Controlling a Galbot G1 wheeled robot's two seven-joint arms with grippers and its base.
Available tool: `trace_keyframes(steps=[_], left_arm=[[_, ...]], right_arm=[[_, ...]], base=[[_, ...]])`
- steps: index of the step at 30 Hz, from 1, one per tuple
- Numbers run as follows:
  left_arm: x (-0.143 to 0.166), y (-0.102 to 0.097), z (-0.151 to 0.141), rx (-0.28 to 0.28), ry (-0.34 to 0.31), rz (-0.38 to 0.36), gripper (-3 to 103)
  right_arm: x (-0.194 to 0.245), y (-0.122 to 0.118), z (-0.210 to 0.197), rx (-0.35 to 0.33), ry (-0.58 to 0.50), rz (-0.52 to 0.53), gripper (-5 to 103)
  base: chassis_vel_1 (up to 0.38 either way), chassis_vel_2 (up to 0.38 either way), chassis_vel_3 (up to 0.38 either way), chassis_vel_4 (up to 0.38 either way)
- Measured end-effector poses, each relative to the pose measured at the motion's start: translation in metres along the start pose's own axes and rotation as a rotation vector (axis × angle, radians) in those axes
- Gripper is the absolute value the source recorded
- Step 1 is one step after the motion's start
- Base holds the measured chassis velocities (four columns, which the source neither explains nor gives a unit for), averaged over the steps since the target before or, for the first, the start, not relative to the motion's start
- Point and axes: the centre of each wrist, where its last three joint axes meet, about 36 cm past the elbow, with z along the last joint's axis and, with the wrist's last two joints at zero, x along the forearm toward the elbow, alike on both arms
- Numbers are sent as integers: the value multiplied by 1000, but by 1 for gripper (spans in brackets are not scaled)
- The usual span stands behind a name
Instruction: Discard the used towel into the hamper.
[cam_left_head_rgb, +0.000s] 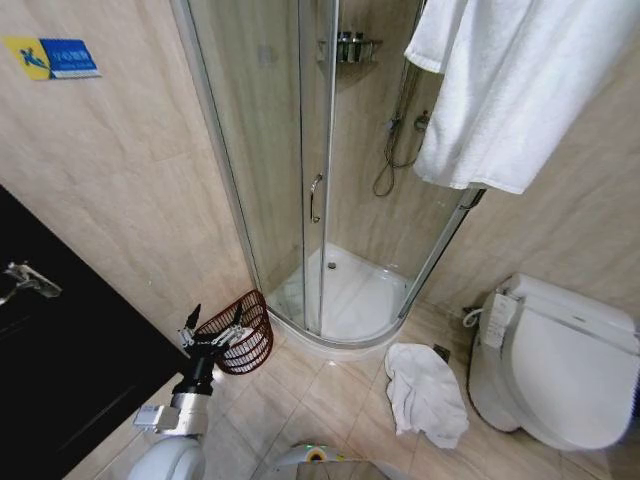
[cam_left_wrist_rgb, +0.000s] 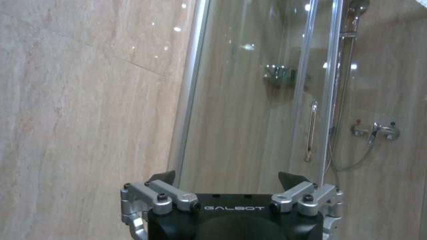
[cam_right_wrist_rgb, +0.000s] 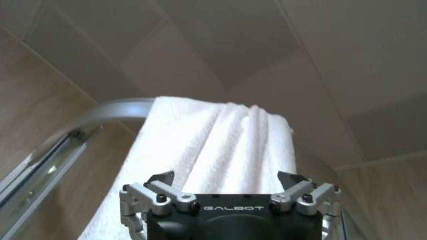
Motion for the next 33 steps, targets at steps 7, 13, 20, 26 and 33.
trace_keyframes(steps=[7, 13, 20, 26, 33], left_arm=[[0, 0, 0, 0, 0, 0, 100], [0, 0, 0, 0, 0, 0, 100], [0, 0, 0, 0, 0, 0, 100], [0, 0, 0, 0, 0, 0, 100], [0, 0, 0, 0, 0, 0, 100]], right_arm=[[14, 6, 40, -118, 81, 23, 100], [22, 6, 59, -173, 118, 29, 100], [22, 41, 91, -276, 189, -33, 101], [17, 53, 112, -314, 211, -33, 99], [14, 55, 123, -283, 214, -14, 87]], base=[[0, 0, 0, 0], [0, 0, 0, 0], [0, 0, 0, 0], [0, 0, 0, 0], [0, 0, 0, 0]])
